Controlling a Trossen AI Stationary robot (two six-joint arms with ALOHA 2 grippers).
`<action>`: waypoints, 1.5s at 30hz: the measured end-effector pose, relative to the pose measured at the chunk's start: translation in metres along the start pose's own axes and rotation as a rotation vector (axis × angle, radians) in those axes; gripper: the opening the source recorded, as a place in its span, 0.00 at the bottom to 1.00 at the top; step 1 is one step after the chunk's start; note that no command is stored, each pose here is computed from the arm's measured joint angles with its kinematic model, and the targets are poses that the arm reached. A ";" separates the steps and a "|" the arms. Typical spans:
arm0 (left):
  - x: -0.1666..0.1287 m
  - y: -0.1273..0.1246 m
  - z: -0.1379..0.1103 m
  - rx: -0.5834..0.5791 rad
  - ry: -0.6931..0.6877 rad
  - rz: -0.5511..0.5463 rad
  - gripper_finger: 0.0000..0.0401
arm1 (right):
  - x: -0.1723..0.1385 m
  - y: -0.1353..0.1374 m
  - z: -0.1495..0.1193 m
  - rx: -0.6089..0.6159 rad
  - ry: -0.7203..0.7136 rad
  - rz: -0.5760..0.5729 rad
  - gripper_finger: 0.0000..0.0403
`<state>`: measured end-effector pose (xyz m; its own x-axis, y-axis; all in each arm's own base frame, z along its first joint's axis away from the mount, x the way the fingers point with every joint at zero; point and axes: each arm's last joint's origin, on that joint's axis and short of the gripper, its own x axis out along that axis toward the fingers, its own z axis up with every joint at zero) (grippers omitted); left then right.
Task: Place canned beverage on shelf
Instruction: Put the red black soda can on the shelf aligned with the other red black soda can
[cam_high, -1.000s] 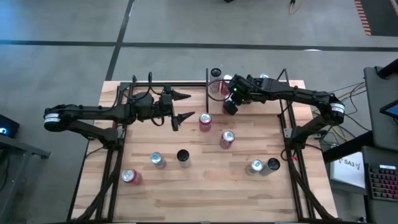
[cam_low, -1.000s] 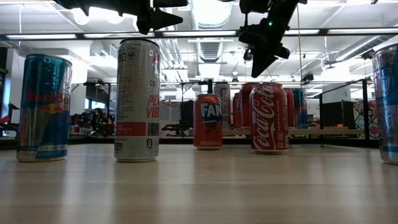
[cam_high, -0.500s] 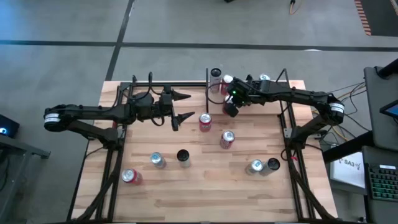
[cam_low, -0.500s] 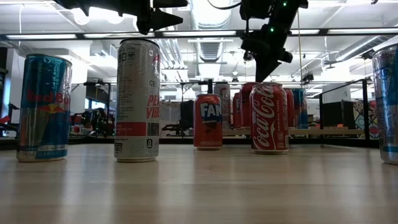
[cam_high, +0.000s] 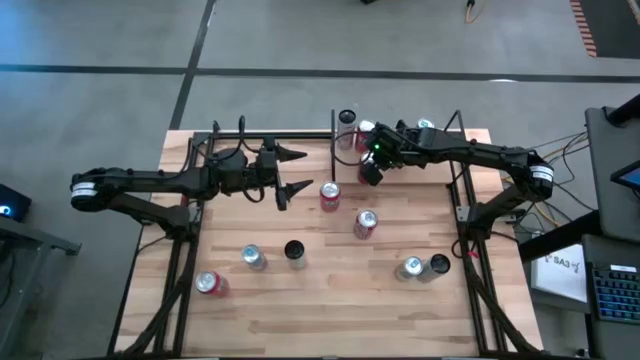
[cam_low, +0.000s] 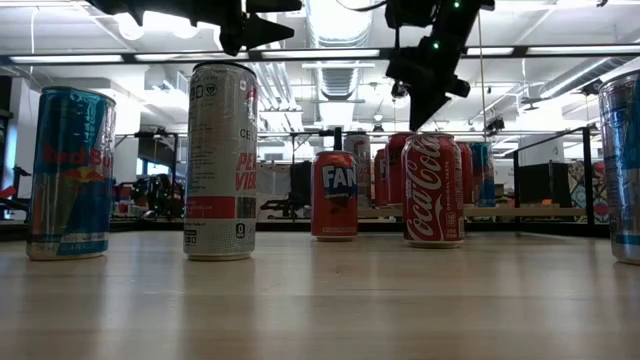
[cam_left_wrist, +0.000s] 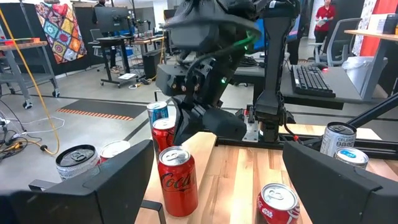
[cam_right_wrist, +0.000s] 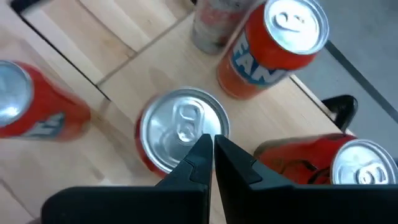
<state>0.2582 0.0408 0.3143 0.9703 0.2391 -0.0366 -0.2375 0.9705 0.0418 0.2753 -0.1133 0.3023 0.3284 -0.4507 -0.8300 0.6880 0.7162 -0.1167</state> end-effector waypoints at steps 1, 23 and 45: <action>0.000 0.000 0.000 0.000 0.000 0.000 0.85 | -0.001 0.000 0.001 0.002 -0.002 0.014 0.02; 0.000 0.000 -0.002 0.002 0.016 -0.001 0.85 | 0.005 0.003 -0.005 -0.014 0.044 0.091 0.02; 0.000 0.000 -0.001 0.002 0.015 -0.001 0.85 | 0.004 -0.001 -0.010 0.012 0.077 -0.005 0.02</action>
<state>0.2582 0.0408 0.3129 0.9697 0.2389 -0.0514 -0.2369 0.9706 0.0436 0.2692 -0.1105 0.2932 0.2743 -0.4115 -0.8691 0.6976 0.7073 -0.1147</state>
